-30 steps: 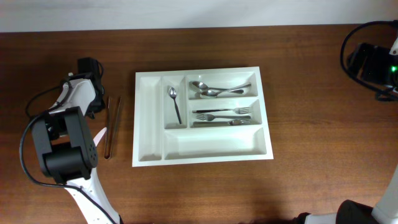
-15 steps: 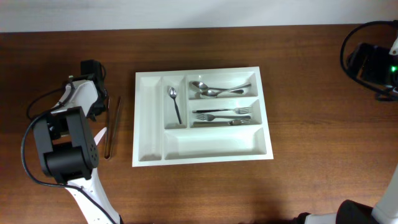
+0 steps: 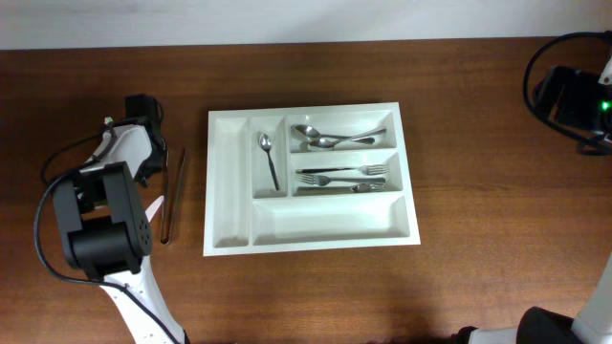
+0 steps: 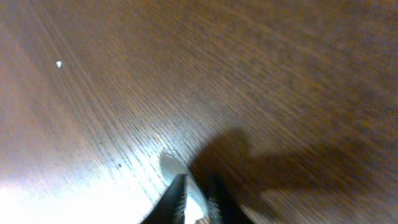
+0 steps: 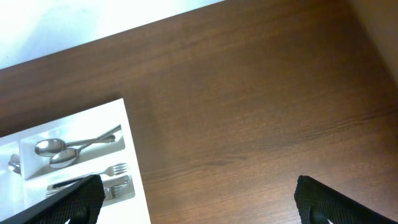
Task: Pack container
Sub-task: 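Grasp the second small spoon with the left gripper, then place the second spoon beside the first in the left-middle compartment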
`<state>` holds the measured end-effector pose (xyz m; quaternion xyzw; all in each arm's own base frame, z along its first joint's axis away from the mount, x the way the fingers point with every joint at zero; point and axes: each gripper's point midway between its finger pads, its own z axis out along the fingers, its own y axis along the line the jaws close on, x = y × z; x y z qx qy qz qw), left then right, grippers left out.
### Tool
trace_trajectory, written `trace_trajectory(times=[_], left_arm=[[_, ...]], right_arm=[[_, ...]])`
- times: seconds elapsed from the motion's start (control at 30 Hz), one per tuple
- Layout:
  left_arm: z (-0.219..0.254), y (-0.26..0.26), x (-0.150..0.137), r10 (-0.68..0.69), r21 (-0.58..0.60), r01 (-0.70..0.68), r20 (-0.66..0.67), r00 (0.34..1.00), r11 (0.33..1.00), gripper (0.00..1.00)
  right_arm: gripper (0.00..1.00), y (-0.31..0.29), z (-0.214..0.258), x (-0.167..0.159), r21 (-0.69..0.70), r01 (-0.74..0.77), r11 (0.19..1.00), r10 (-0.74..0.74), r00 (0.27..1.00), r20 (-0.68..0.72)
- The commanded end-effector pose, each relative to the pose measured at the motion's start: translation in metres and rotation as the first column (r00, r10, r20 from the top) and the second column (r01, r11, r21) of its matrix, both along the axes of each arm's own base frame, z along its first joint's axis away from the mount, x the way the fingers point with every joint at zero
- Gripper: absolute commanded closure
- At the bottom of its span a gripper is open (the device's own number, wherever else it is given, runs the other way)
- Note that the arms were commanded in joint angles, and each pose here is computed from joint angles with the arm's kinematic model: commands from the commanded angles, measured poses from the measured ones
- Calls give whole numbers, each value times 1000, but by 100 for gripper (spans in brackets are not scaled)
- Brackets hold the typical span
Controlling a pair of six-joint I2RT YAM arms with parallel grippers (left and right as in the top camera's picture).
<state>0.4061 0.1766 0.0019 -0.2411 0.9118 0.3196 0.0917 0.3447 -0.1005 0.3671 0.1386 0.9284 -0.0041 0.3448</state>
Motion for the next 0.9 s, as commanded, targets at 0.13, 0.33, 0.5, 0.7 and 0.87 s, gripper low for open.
trace_trajectory(times=[0.13, 0.33, 0.5, 0.7, 0.87], left_arm=[[-54, -5, -30, 7, -56, -16, -148, 989, 998, 98], [-15, 7, -33, -3, 33, 11, -215, 977, 999, 98], [56, 1, -6, -74, 94, 89, -150, 986, 992, 98], [185, -48, 36, -356, 180, 349, 9, 934, 920, 98], [263, -134, 47, -587, 203, 552, 204, 784, 808, 98]], right_arm=[[1, 2, 7, -3, -3, -5, 1000, 5, 1000, 22], [1, 2, 7, -3, -3, -5, 1000, 5, 1000, 22], [1, 2, 7, -3, -3, -5, 1000, 5, 1000, 22], [1, 2, 7, -3, -3, -5, 1000, 5, 1000, 21], [1, 2, 7, -3, -3, -5, 1000, 5, 1000, 22]])
